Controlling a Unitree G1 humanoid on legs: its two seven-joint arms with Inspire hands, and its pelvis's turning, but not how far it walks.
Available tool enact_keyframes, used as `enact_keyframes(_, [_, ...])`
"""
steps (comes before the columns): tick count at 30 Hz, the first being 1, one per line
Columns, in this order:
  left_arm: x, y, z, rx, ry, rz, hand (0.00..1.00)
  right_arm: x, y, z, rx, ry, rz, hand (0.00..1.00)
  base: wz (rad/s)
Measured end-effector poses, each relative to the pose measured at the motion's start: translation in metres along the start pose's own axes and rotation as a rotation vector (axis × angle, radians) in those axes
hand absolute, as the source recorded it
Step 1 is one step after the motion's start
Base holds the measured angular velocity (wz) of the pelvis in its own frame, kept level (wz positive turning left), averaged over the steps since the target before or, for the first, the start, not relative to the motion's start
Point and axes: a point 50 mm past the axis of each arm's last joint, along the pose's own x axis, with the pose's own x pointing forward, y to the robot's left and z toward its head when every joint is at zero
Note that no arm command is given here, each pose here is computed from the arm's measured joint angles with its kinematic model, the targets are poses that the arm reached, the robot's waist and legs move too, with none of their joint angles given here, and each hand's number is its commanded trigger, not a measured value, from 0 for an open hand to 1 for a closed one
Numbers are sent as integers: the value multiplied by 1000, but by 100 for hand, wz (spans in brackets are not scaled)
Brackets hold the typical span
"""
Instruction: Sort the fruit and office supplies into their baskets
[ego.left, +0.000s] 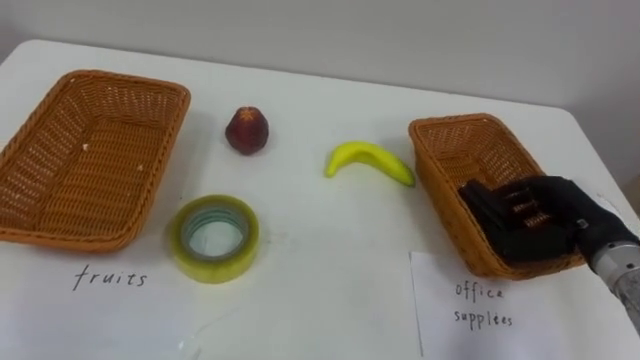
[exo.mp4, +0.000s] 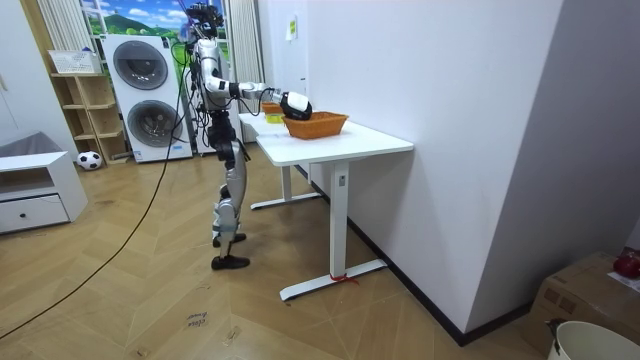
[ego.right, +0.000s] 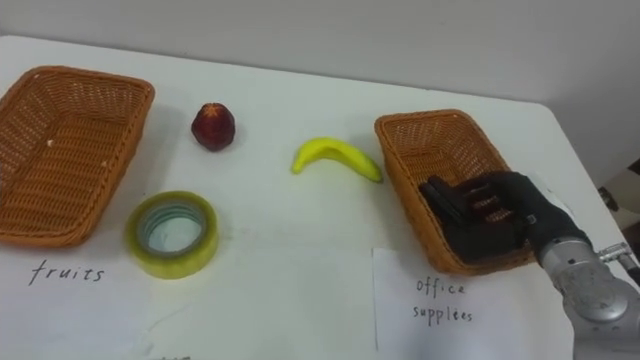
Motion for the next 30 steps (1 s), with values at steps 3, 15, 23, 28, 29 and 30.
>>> enact_keyframes(3, [0,0,1,4,-3,-2,0,0,0,0,0,0,0,0,0])
enact_keyframes(15, [0,0,0,5,0,-3,0,0,0,1,-2,-3,5,0,0])
enact_keyframes(23, [0,0,0,4,0,-2,0,0,0,1,9,-7,6,0,0])
enact_keyframes(28, [0,0,0,5,-1,-1,0,0,0,1,7,-7,5,0,0])
enact_keyframes(29, [0,0,1,5,-3,0,0,0,0,1,6,-7,4,0,0])
enact_keyframes(30, [0,0,1,5,-4,0,0,0,0,1,4,-6,4,0,0])
